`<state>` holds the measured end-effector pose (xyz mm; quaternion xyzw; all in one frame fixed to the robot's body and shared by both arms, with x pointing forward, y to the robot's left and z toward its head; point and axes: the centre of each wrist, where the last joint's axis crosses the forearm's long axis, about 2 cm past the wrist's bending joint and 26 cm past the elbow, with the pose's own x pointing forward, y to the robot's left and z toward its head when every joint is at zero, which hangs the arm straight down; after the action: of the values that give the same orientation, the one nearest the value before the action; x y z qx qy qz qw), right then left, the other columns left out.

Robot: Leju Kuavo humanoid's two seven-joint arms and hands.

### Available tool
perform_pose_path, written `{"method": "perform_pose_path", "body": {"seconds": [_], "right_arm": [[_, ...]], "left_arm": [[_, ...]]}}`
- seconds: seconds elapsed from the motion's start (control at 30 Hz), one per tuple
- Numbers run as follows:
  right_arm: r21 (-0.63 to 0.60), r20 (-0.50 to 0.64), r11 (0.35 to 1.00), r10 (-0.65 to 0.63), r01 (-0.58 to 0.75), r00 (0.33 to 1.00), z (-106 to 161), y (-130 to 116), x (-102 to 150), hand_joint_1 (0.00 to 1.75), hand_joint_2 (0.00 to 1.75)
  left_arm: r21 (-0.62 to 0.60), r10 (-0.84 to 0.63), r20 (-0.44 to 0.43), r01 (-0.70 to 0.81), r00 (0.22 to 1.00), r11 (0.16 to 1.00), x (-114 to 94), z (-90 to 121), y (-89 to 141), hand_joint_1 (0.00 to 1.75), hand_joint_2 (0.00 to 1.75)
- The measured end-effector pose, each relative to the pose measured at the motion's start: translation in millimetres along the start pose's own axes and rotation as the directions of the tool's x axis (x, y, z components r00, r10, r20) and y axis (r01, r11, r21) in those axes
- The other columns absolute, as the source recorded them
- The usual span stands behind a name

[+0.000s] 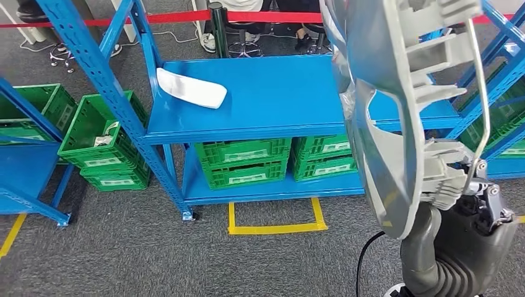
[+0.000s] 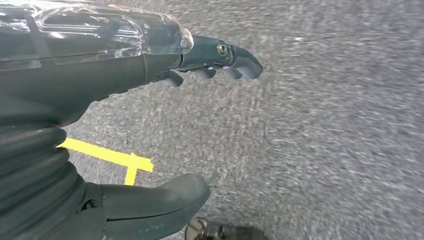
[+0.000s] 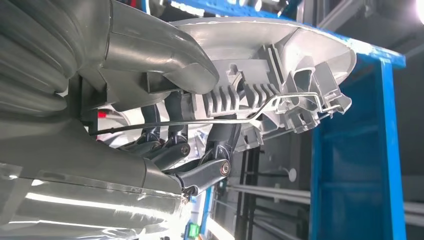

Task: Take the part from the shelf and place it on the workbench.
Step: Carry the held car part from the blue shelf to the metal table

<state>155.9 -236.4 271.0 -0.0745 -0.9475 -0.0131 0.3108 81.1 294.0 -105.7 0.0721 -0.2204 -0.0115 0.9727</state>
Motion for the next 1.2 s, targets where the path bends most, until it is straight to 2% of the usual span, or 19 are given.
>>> {"method": "perform_pose_path", "body": {"seconds": [0.47, 0.63, 1.2], "right_arm": [[0.059, 0.014, 0.998, 0.014, -0.015, 1.0, -3, 6, 1, 1.75, 1.75], [0.082, 0.05, 0.997, 0.003, -0.007, 0.999, -7, 11, 1, 1.75, 1.75], [0.108, 0.042, 0.994, -0.031, 0.027, 0.999, -5, 25, 0, 1.75, 1.75]], "left_arm": [[-0.031, -0.051, -0.005, 0.05, 0.999, 0.998, 0, 1, -8, 0.0, 1.75], [-0.04, -0.058, 0.033, 0.06, 0.998, 0.997, 1, 2, -12, 0.0, 1.75], [-0.025, -0.062, 0.038, 0.063, 0.997, 0.998, 0, 1, -4, 0.0, 1.75]]}}
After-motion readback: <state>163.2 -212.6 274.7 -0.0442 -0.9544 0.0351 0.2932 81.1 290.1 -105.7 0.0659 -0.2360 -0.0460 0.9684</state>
